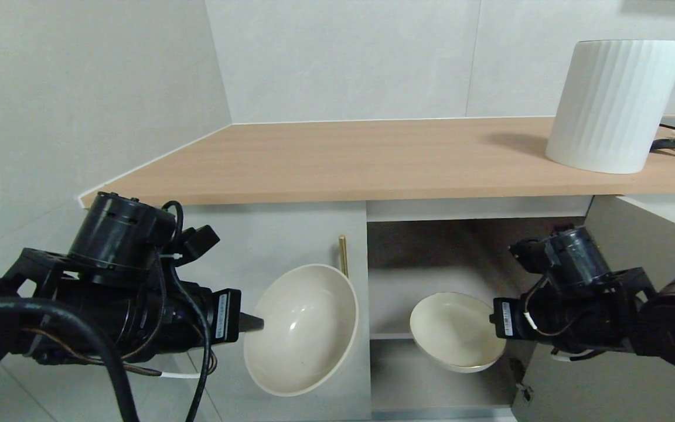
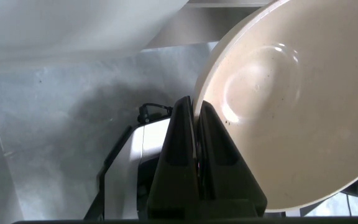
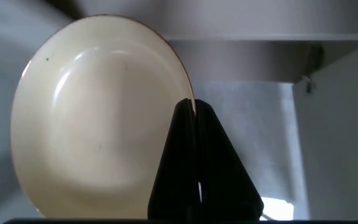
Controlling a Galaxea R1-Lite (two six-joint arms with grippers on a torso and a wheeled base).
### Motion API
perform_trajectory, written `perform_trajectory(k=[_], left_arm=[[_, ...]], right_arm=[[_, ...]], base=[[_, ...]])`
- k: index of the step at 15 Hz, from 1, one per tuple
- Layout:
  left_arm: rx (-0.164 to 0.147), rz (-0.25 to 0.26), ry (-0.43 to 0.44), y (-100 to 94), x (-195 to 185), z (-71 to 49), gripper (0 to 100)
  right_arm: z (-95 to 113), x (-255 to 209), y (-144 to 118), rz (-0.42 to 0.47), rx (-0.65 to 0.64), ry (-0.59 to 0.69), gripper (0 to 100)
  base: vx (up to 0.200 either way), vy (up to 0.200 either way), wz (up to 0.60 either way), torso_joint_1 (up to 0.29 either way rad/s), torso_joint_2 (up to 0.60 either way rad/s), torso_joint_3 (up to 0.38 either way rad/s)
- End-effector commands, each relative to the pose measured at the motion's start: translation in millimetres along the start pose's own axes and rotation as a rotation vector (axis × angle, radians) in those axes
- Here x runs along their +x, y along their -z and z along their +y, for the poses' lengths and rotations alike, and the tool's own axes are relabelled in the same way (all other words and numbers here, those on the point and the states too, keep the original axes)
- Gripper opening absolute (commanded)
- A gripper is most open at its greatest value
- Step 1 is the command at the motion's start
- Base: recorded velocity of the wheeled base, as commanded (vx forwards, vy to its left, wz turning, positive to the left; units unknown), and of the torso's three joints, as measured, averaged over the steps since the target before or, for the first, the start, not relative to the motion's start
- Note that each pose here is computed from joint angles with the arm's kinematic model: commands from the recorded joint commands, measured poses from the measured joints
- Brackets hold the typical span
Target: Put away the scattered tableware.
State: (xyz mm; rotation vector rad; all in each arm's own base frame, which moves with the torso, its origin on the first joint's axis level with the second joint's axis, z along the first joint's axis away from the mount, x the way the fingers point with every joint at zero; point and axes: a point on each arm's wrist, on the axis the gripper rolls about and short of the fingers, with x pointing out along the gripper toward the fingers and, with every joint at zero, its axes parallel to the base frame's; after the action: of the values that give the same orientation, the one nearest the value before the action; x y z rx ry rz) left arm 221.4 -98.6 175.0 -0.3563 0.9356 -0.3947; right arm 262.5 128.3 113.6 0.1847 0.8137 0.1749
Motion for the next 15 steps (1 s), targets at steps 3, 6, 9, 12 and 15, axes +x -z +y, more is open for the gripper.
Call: perform_trajectory(k=[3,6,9,12,15], left_arm=[[-0.002,0.009,-0.005,0.0,3.1,0.9,0],[-0.003,0.013,-0.007,0.1,4.5,1.3,0],[-0.003,0.013,-0.007,0.4,4.2,1.4,0],[-0.004,0.017,-0.009,0.4,5.5,1.8,0],[-0.004,0.017,-0.009,0.4,5.5,1.8,0]], right_arm=[[-16.6,90.4,7.3,-0.010,0.118,0.050,0],[-21.5,121.8,4.7,-0.006,0.129,0.090,0],[-30.8,143.6,7.5,0.003,0.142,0.133,0],[-35.2,160.9,9.2,-0.006,0.146,0.183,0],[-45.5,174.2,8.6,-0.022,0.155,0.247,0]], base=[[0.000,0.000,0.00,0.000,0.00,0.000],[0.000,0.000,0.00,0.000,0.00,0.000],[0.000,0.000,0.00,0.000,0.00,0.000],[0.000,0.000,0.00,0.000,0.00,0.000],[0.000,0.000,0.00,0.000,0.00,0.000]])
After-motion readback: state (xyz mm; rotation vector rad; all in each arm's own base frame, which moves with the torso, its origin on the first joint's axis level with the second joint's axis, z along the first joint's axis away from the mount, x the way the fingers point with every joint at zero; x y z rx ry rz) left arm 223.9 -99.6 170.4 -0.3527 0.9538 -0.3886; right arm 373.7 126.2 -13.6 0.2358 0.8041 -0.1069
